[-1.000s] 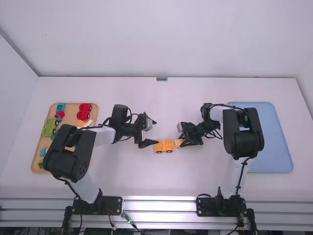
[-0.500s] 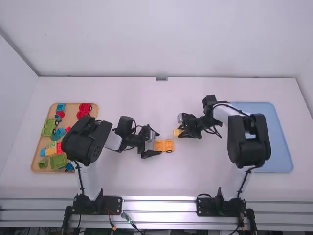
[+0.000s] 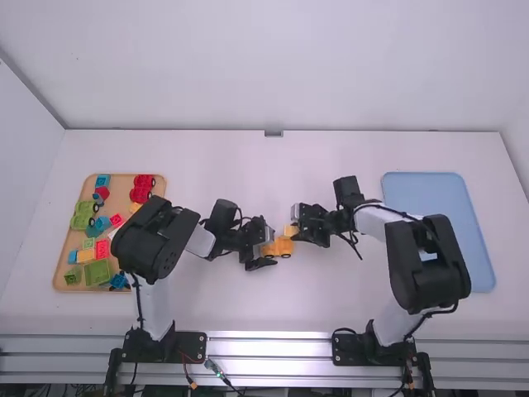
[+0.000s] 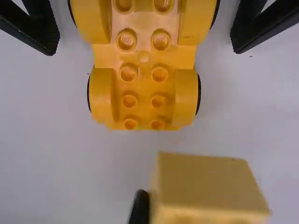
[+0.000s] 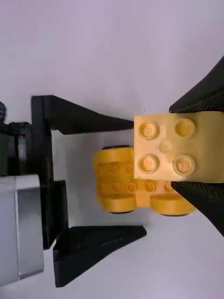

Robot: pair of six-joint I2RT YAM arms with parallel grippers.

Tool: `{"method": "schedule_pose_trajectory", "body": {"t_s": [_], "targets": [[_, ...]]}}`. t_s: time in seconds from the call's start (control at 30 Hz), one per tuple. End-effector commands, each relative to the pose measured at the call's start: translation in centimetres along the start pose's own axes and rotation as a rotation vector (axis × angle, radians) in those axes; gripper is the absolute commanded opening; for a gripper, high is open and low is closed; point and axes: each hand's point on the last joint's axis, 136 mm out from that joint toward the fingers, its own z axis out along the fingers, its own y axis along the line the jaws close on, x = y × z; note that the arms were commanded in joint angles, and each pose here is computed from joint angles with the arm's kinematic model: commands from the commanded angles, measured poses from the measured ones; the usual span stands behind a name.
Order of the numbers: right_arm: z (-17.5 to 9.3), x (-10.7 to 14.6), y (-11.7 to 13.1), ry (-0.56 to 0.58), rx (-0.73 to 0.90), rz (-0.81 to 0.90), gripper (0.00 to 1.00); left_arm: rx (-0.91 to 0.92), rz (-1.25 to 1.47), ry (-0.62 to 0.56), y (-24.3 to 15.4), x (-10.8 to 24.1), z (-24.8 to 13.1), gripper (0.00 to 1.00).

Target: Assemble lego blocks to make yellow taxi

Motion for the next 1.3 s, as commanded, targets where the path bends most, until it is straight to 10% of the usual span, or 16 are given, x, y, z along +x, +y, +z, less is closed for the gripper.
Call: {"method": "schedule_pose_trajectory", "body": {"t_s": [0.0, 0.13, 0.37, 1.27], "targets": [[0.4, -0.2, 0.9, -0.01, -0.01, 0.062, 0.17, -0.002, 0.03, 0.004, 0.2, -0.1, 0.2, 0.94], [1.1, -0.7, 1.8, -0.025, -0.039, 0.058, 0.17, 0.002, 0.029, 0.003, 0.3, -0.1, 0.3, 0.69], [1.8, -1.0, 2.5, -0.013, -0.063, 0.048, 0.17, 0.017, 0.069, 0.02, -0.1, 0.4, 0.3, 0.6], [2.6, 2.2, 2.3, 0.07, 0.045, 0.103, 0.16, 0.108, 0.086, 0.034, -1.4, 0.7, 0.2, 0.6]]}}
